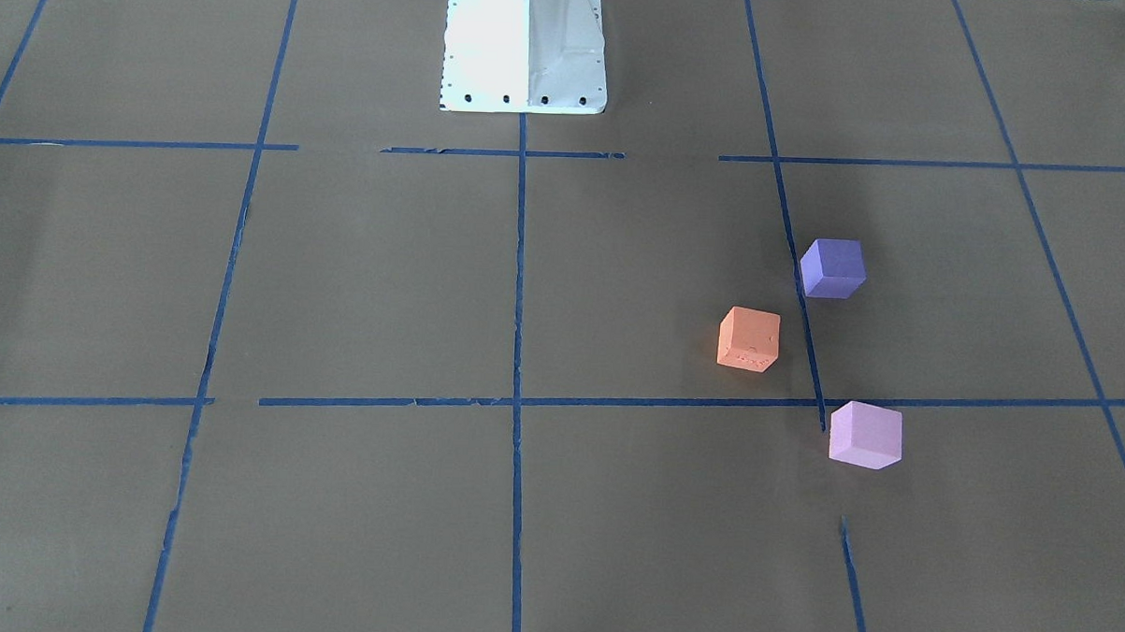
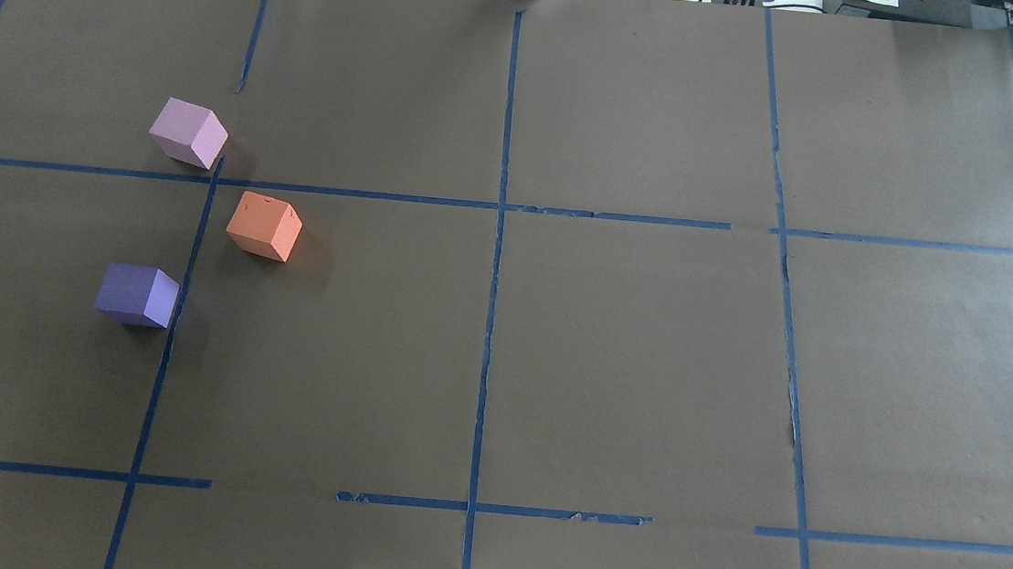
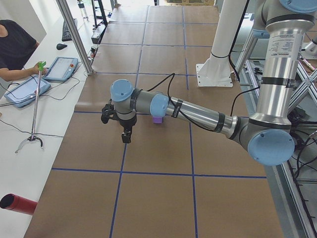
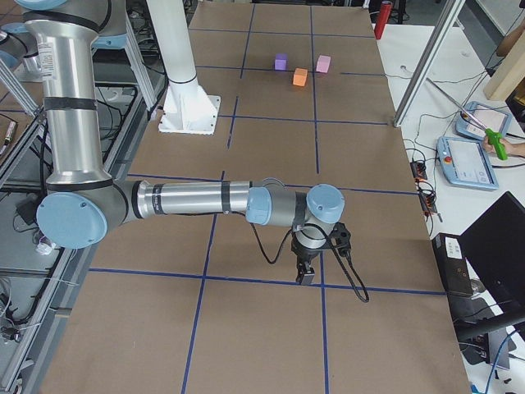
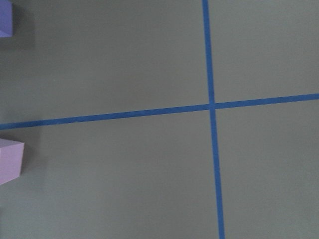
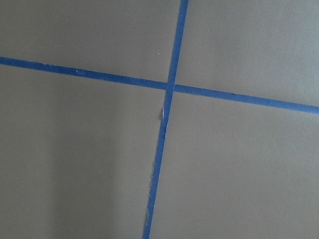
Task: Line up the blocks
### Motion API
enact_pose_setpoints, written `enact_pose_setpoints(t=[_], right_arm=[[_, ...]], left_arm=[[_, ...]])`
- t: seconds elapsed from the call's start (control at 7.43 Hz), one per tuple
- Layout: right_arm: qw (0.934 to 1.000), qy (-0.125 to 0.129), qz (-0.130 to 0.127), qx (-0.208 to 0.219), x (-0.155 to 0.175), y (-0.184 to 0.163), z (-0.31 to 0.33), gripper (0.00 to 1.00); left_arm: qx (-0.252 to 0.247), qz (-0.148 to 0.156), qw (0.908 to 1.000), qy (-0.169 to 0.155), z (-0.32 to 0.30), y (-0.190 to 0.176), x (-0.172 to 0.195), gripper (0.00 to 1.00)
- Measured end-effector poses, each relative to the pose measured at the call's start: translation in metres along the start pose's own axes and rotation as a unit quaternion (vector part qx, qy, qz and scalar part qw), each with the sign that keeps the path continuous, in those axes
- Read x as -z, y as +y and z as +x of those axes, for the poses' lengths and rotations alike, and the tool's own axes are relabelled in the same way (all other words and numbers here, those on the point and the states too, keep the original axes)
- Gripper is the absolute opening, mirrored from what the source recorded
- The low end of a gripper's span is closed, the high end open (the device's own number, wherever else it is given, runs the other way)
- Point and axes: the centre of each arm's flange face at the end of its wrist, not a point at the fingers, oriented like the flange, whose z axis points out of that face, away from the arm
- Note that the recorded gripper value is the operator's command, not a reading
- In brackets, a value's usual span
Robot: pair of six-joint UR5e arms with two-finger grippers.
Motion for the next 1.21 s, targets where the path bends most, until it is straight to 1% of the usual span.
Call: enact_pose_setpoints(t=[0.13, 0.4, 0.67, 0.81, 0.94, 1.21], right_arm=[[1.0, 0.0, 0.0, 0.0, 0.0, 0.0, 0.0, 1.0], [1.0, 0.0, 0.0, 0.0, 0.0, 0.0, 0.0, 1.0], [1.0, 0.0, 0.0, 0.0, 0.0, 0.0, 0.0, 1.0], [1.0, 0.0, 0.0, 0.0, 0.0, 0.0, 0.0, 1.0], [1.0, 0.0, 0.0, 0.0, 0.0, 0.0, 0.0, 1.0], [1.0, 0.0, 0.0, 0.0, 0.0, 0.0, 0.0, 1.0]], left_arm=[[0.01, 0.004, 0.9999, 0.008, 0.042, -0.011, 0.002, 1.0], [0.034, -0.011, 0.999, 0.028, 0.151, -0.036, -0.018, 1.0], [0.022, -0.033, 0.9981, 0.047, 0.245, -0.049, -0.041, 1.0], [0.015, -0.046, 0.9975, 0.05, 0.285, -0.052, -0.059, 1.0], [0.003, -0.056, 0.9975, 0.043, 0.319, -0.05, -0.085, 1.0], [-0.023, -0.067, 0.997, 0.032, 0.354, -0.04, -0.142, 1.0]])
